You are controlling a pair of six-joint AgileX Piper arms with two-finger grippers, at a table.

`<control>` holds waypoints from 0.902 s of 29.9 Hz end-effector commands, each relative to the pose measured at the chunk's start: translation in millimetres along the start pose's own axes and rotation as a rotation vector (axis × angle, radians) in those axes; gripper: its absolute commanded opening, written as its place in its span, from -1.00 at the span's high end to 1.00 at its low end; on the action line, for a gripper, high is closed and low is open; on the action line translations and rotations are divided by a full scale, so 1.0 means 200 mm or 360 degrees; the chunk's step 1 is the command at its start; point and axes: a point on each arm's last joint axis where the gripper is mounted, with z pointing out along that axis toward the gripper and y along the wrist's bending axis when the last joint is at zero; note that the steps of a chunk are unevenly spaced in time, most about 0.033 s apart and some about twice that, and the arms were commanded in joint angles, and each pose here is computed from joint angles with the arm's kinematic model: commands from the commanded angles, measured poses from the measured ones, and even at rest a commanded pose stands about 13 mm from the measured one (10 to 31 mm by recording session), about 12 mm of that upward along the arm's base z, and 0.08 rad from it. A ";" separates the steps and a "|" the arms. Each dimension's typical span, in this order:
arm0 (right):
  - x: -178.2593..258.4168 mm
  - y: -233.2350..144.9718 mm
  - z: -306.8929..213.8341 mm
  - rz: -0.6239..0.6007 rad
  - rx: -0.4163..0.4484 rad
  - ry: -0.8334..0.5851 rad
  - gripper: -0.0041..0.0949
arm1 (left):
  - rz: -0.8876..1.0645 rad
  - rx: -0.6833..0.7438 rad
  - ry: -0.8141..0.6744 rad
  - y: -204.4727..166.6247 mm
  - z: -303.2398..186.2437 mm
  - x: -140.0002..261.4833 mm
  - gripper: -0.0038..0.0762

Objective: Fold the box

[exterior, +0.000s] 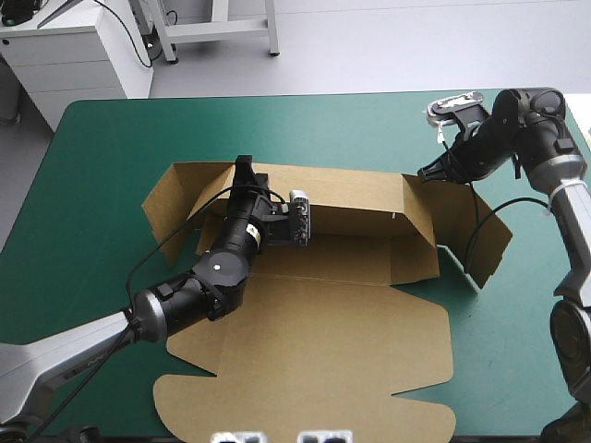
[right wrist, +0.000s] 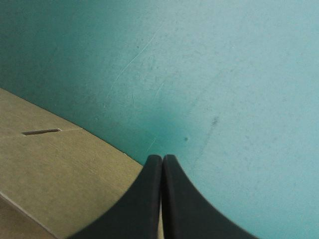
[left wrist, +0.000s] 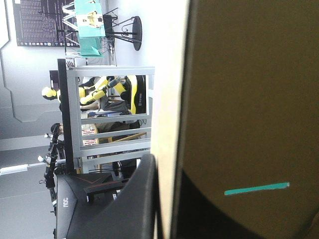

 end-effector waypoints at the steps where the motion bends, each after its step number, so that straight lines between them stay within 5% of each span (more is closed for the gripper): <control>1: 0.01 0.03 -0.14 -0.0034 -0.0008 -0.0069 0.94 | -0.0039 -0.0117 0.0011 0.10 -0.05 0.01 0.92; 27: 0.30 0.13 -0.30 -0.0069 -0.0061 -0.0062 0.94 | -0.0066 -0.0090 -0.0008 0.09 -0.05 0.01 0.92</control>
